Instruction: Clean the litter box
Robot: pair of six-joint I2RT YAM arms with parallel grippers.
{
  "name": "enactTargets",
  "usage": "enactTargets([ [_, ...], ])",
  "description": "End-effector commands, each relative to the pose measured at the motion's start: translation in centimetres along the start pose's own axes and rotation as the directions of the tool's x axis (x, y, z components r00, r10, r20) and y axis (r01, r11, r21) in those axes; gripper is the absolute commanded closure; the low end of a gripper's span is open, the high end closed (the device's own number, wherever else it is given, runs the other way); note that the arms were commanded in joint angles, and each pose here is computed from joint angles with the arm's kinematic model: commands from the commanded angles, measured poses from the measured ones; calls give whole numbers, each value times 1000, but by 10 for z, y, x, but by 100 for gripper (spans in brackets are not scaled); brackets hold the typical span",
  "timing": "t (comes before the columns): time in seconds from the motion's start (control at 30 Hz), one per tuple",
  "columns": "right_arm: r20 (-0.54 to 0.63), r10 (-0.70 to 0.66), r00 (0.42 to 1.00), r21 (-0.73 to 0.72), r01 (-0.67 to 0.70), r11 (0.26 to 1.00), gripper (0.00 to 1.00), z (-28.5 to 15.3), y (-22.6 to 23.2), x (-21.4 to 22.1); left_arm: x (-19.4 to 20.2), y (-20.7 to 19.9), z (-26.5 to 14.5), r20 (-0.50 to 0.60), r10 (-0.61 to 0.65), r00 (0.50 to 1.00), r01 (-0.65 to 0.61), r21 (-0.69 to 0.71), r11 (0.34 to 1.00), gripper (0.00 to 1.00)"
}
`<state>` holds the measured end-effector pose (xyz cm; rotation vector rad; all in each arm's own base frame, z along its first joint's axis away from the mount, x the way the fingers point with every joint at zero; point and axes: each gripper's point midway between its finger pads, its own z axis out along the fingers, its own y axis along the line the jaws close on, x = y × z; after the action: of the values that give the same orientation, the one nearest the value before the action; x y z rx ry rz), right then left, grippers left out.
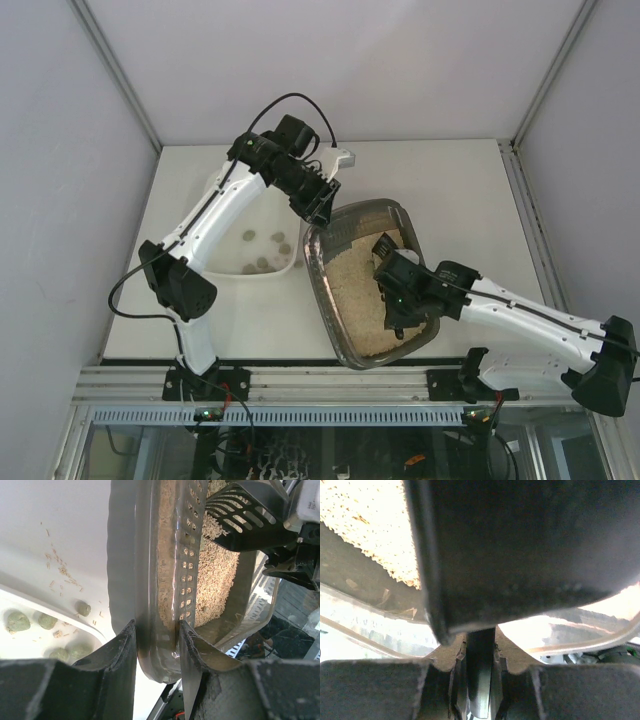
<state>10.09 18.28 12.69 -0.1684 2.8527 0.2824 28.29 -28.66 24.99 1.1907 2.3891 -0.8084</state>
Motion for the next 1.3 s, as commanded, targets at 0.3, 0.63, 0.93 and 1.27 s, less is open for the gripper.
enactTargets([
  [0.3,-53,1,999,-202,-12,979,100,40,35,11,-21,-5,-2,75,66,995,-68,22,997,100],
  [0.63,-139,-38,990,-406,-22,914,100,44,80,14,-22,-4,2,72,62,995,-64,27,998,100],
  [0.93,-156,0,988,-484,-76,871,100,55,85,9,-23,3,13,51,50,997,-52,28,998,100],
  [1.27,-79,124,989,-489,-147,860,100,33,44,2,-23,34,43,15,57,998,-56,-25,998,100],
])
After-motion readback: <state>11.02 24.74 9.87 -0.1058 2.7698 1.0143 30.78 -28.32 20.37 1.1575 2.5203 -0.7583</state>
